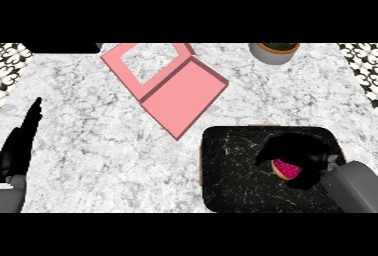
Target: Pick the cupcake from the tray and place it in the cardboard box
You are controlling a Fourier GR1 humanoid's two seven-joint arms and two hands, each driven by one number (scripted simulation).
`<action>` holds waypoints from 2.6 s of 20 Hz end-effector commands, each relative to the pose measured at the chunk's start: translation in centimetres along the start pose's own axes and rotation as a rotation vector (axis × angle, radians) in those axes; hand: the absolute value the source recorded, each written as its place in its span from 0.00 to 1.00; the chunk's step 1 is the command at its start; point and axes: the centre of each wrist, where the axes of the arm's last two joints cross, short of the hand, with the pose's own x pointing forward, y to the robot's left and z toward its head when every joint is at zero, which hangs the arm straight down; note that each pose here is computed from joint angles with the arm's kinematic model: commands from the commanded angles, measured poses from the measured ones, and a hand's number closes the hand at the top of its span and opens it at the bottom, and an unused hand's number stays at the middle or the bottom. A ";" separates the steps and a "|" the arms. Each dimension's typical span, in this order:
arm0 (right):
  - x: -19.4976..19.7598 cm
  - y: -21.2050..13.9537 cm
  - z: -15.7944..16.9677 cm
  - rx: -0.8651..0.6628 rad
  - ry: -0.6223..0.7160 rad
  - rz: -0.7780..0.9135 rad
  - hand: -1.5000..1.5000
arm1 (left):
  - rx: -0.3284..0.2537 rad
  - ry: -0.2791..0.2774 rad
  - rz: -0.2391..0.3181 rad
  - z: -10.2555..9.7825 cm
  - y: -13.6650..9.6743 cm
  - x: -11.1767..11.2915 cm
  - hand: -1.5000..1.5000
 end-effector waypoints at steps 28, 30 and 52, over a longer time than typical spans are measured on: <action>0.4 -12.3 0.9 -0.976 0.472 0.123 1.00 | 0.004 -0.005 -0.004 -0.5 0.0 0.2 0.50; 1.8 -14.9 2.0 -0.968 0.425 0.123 1.00 | -0.003 0.004 0.001 0.3 0.2 0.2 0.50; 7.9 -24.2 -13.3 -0.962 0.296 -0.329 1.00 | -0.022 -0.030 0.000 -0.1 -1.2 1.2 0.50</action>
